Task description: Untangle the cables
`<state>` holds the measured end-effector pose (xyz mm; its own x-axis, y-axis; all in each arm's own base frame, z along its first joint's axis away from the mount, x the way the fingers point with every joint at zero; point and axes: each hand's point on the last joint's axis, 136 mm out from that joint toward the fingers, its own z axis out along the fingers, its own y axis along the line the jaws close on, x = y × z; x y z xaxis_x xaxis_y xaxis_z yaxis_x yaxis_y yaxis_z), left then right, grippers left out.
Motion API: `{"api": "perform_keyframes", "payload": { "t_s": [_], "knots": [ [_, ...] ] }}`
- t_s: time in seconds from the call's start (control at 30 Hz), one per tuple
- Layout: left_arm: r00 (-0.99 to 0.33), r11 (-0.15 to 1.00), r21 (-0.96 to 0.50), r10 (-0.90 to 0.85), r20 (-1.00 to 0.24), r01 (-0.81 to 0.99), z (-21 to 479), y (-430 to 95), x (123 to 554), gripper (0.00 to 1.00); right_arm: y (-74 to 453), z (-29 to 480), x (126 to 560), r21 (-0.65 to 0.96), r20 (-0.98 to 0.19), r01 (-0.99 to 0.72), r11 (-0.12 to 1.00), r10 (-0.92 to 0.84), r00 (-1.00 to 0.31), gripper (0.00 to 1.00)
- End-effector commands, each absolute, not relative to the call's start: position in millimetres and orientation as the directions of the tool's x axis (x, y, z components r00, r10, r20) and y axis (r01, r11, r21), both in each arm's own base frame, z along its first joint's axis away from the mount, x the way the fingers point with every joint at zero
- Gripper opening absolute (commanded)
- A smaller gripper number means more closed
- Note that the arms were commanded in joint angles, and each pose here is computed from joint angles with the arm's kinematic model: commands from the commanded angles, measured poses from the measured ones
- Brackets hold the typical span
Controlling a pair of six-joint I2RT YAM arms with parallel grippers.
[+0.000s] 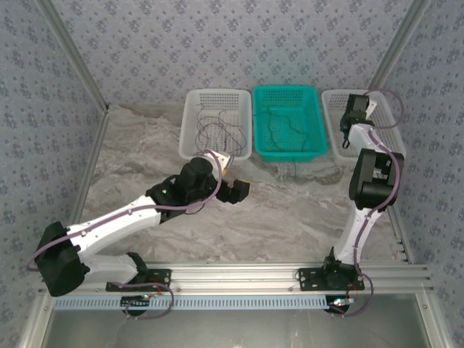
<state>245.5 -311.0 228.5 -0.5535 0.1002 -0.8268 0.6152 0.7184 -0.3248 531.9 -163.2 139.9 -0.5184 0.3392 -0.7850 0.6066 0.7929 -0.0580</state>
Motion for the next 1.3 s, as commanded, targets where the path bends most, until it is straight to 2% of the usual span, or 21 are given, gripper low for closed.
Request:
{"api": "perform_keyframes", "payload": {
  "t_s": [0.0,0.23,0.37,0.57,0.63,0.7,0.8,0.87,0.97,1.07,1.13,1.2,1.23,1.27],
  "knots": [
    [-0.511,0.789,-0.287,0.04,-0.858,0.544,240.6,-284.7,251.2,0.99,-150.3,178.2,511.8,-0.019,-0.807,0.625,0.781,0.357,-0.47,0.61],
    [-0.373,0.975,-0.034,0.051,-0.926,0.218,250.1,-194.0,278.0,0.99,-81.8,203.0,454.3,0.031,-0.831,0.475,0.879,0.287,-0.477,0.63],
    [-0.33,0.993,0.106,0.117,-0.937,0.05,248.0,-136.3,282.9,1.0,-53.4,201.2,396.7,-0.056,-0.874,0.398,0.916,0.148,-0.463,0.63],
    [-0.261,0.976,0.149,0.103,-0.96,-0.161,218.1,-60.1,290.3,0.99,-53.7,178.2,336.3,-0.056,-0.947,0.393,0.918,0.075,-0.311,0.66],
    [-0.278,0.958,0.184,0.119,-0.953,-0.22,207.4,-40.5,292.8,1.0,-58.6,161.3,332.3,-0.105,-0.955,0.4,0.91,0.02,-0.296,0.67],
    [-0.309,0.938,0.22,0.133,-0.942,-0.267,194.7,-23.0,297.0,0.99,-65.0,143.7,335.1,-0.117,-0.941,0.417,0.901,0.033,-0.336,0.67],
    [-0.332,0.949,0.211,0.125,-0.935,-0.235,170.9,-12.2,308.5,0.99,-83.4,119.8,343.0,-0.045,-0.943,0.475,0.879,0.119,-0.31,0.67],
    [-0.327,0.961,0.155,0.074,-0.942,-0.229,156.6,-1.7,315.8,0.99,-91.7,110.7,352.1,0.064,-0.937,0.495,0.866,0.223,-0.27,0.68],
    [-0.326,0.971,0.08,0.003,-0.945,-0.224,140.6,13.4,326.8,0.99,-74.7,99.8,368.3,-0.01,-0.921,0.427,0.904,0.159,-0.357,0.69],
    [-0.344,0.979,0.083,0.014,-0.939,-0.186,125.3,18.1,339.8,0.99,-32.7,90.8,384.5,-0.09,-0.92,0.193,0.977,-0.007,-0.391,0.69],
    [-0.371,0.984,0.09,0.027,-0.928,-0.153,117.8,16.4,350.5,0.99,-37.7,89.3,385.1,-0.076,-0.941,0.22,0.973,0.003,-0.338,0.71],
    [-0.357,0.99,0.087,0.041,-0.933,-0.114,119.0,10.9,363.6,0.99,-42.7,87.5,382.1,-0.054,-0.932,0.229,0.972,0.034,-0.361,0.71],
    [-0.343,0.991,0.08,0.039,-0.939,-0.107,119.9,10.0,368.9,0.99,-42.0,89.5,383.8,-0.071,-0.936,0.238,0.969,0.018,-0.351,0.9],
    [-0.333,0.992,0.073,0.034,-0.942,-0.105,120.2,10.0,374.1,0.99,-42.1,85.5,382.3,-0.078,-0.925,0.241,0.968,0.02,-0.379,1.0]
  ]
}}
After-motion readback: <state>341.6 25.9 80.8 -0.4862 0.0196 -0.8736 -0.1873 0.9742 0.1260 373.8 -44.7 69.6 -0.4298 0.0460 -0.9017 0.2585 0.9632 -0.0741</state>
